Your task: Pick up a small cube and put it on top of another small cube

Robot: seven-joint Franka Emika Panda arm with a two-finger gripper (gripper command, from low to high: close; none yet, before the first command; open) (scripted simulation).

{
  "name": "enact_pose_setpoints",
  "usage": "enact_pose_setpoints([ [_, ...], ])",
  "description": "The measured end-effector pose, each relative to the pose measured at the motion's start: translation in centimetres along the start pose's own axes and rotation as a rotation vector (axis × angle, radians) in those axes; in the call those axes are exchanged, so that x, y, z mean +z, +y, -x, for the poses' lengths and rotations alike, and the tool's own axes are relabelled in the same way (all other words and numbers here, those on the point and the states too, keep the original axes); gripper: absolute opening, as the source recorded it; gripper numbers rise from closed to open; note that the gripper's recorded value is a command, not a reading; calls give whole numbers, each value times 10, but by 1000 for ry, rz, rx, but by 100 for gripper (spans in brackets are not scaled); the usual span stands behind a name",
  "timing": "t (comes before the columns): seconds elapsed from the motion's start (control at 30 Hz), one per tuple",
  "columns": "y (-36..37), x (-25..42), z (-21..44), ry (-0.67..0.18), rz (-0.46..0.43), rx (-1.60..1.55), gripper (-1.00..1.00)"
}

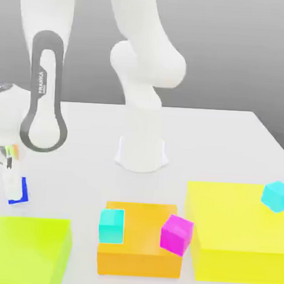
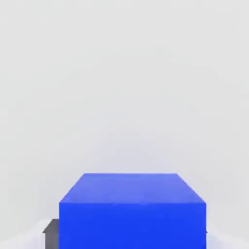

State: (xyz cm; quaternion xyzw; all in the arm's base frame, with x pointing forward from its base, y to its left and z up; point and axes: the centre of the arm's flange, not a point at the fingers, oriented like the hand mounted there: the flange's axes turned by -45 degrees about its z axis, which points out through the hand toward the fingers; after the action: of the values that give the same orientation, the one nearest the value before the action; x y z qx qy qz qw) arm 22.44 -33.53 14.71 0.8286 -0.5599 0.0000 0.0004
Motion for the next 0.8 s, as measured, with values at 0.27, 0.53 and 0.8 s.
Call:
enact_pose_setpoints([
  [0.27,-105,-68,27,1,-24,-173,-100],
  [0.53,-289,-122,173,-9,-55,-520,-100],
  [0.8,-360,-167,377,-16,-45,-814,-100],
])
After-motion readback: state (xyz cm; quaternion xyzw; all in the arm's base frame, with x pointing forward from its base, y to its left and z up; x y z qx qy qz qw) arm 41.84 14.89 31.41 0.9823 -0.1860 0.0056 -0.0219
